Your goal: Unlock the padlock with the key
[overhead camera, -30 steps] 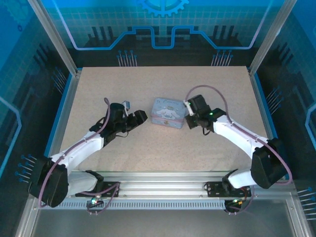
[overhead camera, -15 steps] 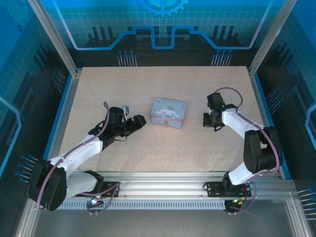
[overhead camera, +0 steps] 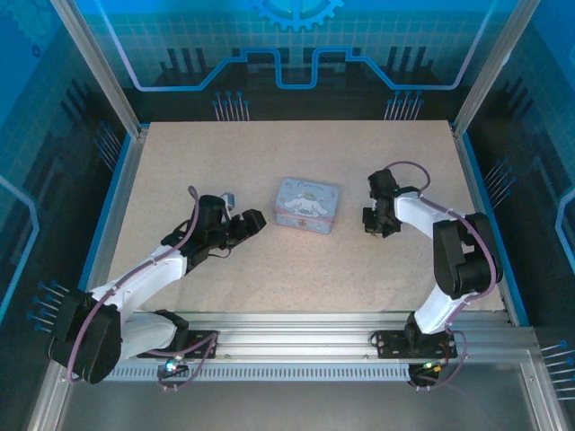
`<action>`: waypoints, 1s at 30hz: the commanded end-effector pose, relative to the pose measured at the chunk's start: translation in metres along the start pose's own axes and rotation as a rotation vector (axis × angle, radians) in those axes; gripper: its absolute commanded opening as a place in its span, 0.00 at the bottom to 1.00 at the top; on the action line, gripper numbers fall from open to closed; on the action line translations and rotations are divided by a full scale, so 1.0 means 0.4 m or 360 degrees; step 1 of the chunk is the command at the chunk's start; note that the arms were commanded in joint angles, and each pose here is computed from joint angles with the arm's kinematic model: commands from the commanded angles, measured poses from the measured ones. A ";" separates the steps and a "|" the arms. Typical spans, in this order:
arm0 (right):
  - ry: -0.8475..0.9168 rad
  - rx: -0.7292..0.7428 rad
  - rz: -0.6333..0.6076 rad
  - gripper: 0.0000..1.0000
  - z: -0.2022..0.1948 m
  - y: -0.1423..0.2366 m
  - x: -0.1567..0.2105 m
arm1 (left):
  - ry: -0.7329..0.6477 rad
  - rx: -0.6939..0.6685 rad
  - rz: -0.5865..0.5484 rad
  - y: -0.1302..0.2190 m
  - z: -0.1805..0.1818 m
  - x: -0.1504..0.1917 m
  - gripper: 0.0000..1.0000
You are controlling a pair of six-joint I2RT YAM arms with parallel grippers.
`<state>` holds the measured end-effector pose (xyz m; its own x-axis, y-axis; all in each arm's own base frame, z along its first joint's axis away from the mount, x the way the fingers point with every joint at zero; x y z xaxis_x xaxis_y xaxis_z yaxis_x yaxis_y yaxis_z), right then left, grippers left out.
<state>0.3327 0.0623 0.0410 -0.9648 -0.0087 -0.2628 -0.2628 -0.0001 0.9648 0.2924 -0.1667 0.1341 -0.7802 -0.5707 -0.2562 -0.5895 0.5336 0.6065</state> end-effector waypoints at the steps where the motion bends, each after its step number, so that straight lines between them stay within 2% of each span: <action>1: 0.0004 -0.0009 -0.0060 0.27 0.006 0.043 -0.018 | -0.0017 0.0012 0.0009 0.005 0.001 0.005 0.77; 9: -0.0017 0.0009 -0.0263 0.44 -0.017 0.143 -0.037 | -0.0070 -0.0039 -0.0029 0.019 -0.001 -0.009 0.79; 10: -0.0021 0.0017 -0.0291 0.58 -0.020 0.155 -0.041 | -0.0084 -0.0057 -0.0037 0.022 0.000 -0.013 0.80; 11: -0.0026 0.0030 -0.0326 0.99 -0.027 0.168 -0.048 | -0.0102 -0.0074 -0.0053 0.028 0.000 -0.019 0.82; 12: -0.0029 0.0036 -0.0357 1.00 -0.032 0.181 -0.053 | -0.0119 -0.0095 -0.0069 0.032 0.000 -0.026 0.95; 13: -0.0033 0.0039 -0.0390 1.00 -0.036 0.193 -0.058 | -0.0142 -0.0108 -0.0084 0.038 -0.004 -0.033 0.99; 18: -0.0071 0.0064 -0.0602 1.00 -0.055 0.261 -0.095 | -0.0283 -0.0259 -0.0182 0.073 -0.004 -0.080 0.99; 20: -0.0084 0.0070 -0.0688 1.00 -0.061 0.282 -0.112 | -0.0357 -0.0365 -0.0267 0.095 0.005 -0.113 0.99; 23: -0.0181 0.0199 -0.0879 1.00 -0.103 0.310 -0.134 | -0.0471 -0.0551 -0.0425 0.133 0.027 -0.177 0.99; 27: -0.0119 0.0328 -0.1201 1.00 -0.135 0.316 -0.142 | -0.0663 -0.0767 -0.0664 0.177 0.075 -0.253 0.99; 30: -0.0049 0.0424 -0.1320 1.00 -0.151 0.304 -0.145 | -0.0675 -0.0893 -0.0713 0.186 0.135 -0.292 0.99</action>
<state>0.3382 0.0163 0.1451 -0.6161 -0.0275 -0.7872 -0.7795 0.1641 0.6045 0.3275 -0.0610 0.1754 -0.5926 -0.4109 -0.6928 -0.7632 0.0113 0.6461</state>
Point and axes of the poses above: each hand's point on the last joint's axis, 136 mm out from that joint toward the fingers, its own y axis back along the fingers, its own z axis along the line the jaws close on, x = y × z, the point moved 1 cm from there along y, back along the fingers, and after that the axes turned 6 degrees about y, right-handed, at the moved point
